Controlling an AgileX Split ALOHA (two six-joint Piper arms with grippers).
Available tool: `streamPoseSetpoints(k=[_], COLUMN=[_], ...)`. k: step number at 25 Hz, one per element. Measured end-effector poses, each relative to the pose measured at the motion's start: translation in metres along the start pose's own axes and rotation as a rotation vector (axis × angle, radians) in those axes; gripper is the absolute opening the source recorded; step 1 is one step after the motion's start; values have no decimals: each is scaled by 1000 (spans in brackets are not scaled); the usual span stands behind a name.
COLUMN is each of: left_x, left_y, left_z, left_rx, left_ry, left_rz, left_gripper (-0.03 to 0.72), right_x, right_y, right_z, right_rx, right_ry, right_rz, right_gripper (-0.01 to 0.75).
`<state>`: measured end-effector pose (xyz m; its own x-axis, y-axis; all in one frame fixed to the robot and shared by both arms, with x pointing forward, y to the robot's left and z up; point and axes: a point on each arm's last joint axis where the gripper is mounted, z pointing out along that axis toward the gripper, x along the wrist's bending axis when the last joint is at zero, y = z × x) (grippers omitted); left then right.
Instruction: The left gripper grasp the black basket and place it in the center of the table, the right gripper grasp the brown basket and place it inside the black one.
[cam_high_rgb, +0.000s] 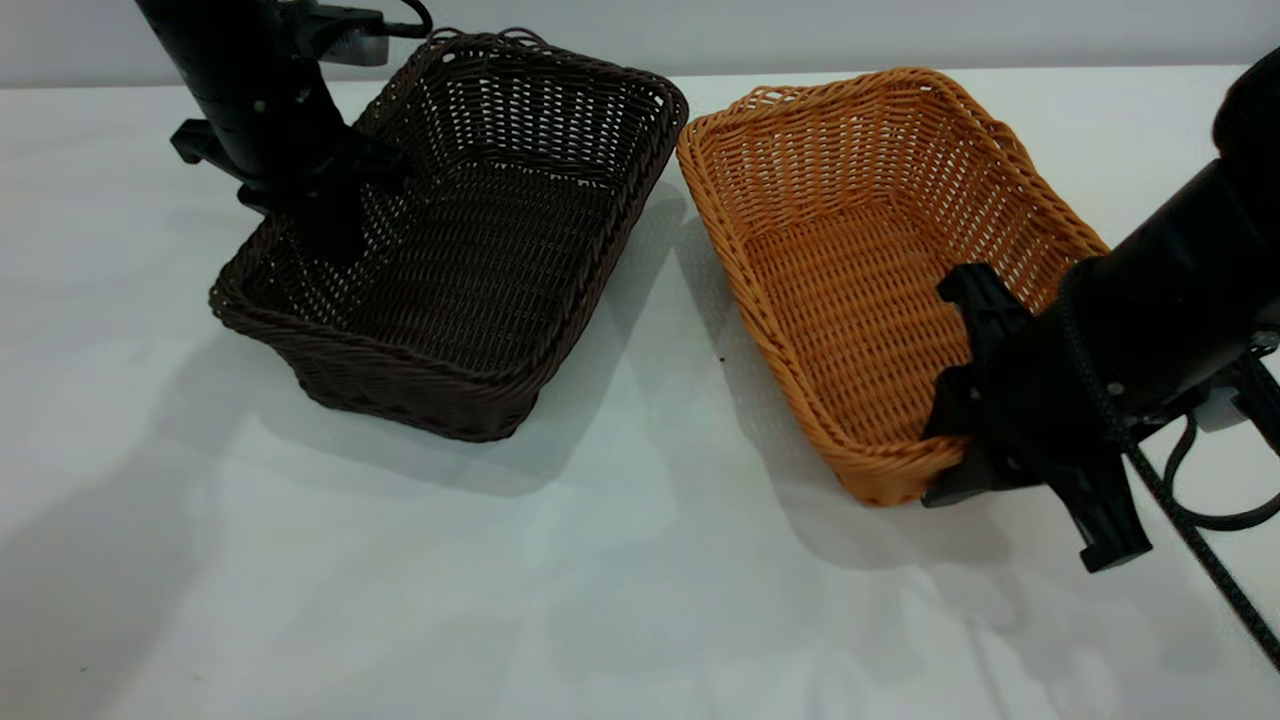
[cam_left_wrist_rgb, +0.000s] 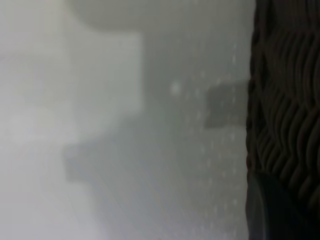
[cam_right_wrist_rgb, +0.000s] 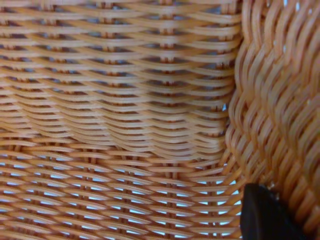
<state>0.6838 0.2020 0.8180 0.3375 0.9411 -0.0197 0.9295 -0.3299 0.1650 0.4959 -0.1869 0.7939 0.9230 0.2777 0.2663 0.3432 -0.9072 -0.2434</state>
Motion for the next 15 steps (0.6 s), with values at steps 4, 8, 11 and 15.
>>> streamPoseSetpoints(k=[4,8,11,15], left_x=[4,5,-4,-21], left_y=[1,2,4,9], left_z=[-1,-1,-1,0], left_rx=[-2,-5,-12,-41], left_ry=[38,50,46,53], left_rz=[70,177,336,669], left_gripper=[76,74,75,75], right_x=[7,34,61,87], right_y=[22,54,68,86], right_z=[-11,-31,-51,-75], right_rx=[-3,29,136,224], right_ry=[49,203,348,403], right_rz=[-72,-192,-323,-495], right_gripper=[78,76,74,73])
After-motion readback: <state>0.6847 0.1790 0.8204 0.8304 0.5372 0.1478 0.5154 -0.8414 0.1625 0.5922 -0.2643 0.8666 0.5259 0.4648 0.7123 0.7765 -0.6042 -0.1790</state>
